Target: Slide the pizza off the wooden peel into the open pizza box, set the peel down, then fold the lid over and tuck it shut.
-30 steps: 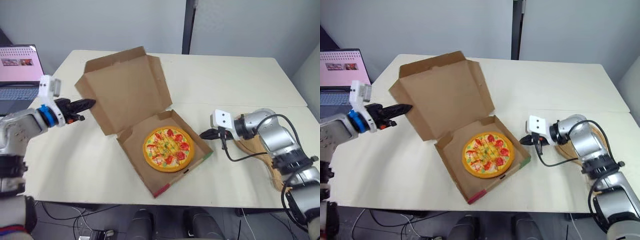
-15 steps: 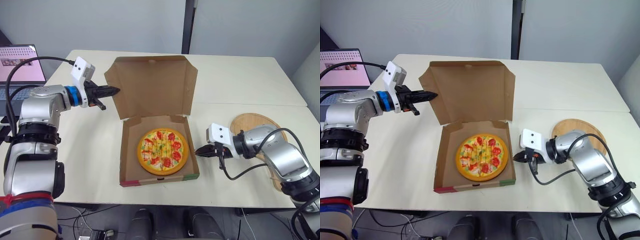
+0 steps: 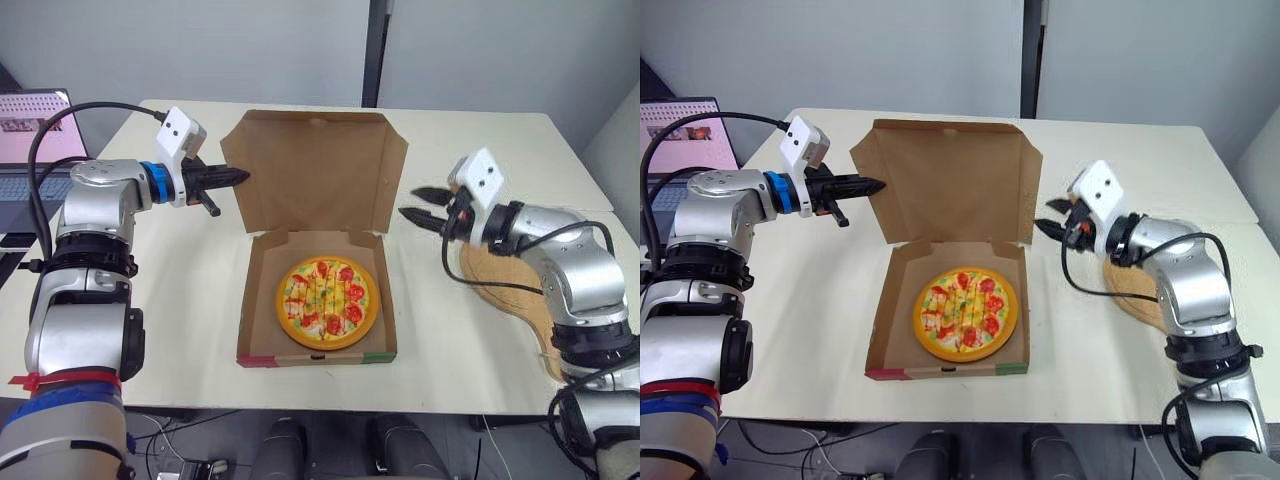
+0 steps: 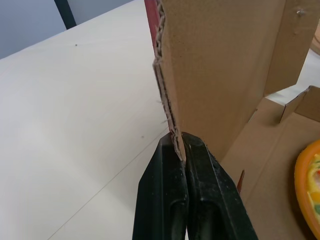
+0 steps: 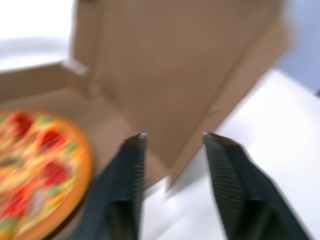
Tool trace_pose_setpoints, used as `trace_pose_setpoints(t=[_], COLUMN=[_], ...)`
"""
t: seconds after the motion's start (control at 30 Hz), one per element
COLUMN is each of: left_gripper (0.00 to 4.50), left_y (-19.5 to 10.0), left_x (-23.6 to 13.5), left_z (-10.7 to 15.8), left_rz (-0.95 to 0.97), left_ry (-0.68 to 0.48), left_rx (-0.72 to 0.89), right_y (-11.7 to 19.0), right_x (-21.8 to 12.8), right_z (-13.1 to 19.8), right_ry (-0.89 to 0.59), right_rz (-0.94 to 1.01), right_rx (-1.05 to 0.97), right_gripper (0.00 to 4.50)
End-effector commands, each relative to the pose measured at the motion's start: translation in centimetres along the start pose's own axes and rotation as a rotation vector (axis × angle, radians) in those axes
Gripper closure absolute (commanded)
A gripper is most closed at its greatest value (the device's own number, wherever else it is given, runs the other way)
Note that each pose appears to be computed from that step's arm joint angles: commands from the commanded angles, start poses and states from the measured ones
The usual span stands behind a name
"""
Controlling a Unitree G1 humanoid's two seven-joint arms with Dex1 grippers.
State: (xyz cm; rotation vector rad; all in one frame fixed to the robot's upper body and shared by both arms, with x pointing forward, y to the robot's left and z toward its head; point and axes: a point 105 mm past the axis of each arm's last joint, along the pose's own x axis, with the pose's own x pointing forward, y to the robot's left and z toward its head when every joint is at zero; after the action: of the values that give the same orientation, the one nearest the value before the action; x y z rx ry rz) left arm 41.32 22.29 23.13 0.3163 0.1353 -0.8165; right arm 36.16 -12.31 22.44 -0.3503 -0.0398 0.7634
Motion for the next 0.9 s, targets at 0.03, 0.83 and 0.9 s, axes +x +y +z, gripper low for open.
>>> trace_pose_setpoints(t=[0.03, 0.83, 0.9], left_gripper=[4.50, 4.50, 4.50], left_y=[0.0, -0.6, -0.8], left_x=[-0.1, 1.3, 1.8], left_z=[1.4, 3.3, 3.5], left_rz=[-0.008, -0.035, -0.041], left_ry=[-0.036, -0.092, -0.099], left_rx=[0.039, 0.050, 0.056], right_y=[-1.7, -2.0, -1.9], right_x=[0.3, 4.3, 4.1], right_z=[1.6, 2.7, 2.8], right_ry=[-0.056, -0.109, -0.110], right_rz=[-0.103, -0.172, -0.183], right_rx=[0.020, 0.188, 0.183], right_gripper=[1.14, 4.49, 4.49])
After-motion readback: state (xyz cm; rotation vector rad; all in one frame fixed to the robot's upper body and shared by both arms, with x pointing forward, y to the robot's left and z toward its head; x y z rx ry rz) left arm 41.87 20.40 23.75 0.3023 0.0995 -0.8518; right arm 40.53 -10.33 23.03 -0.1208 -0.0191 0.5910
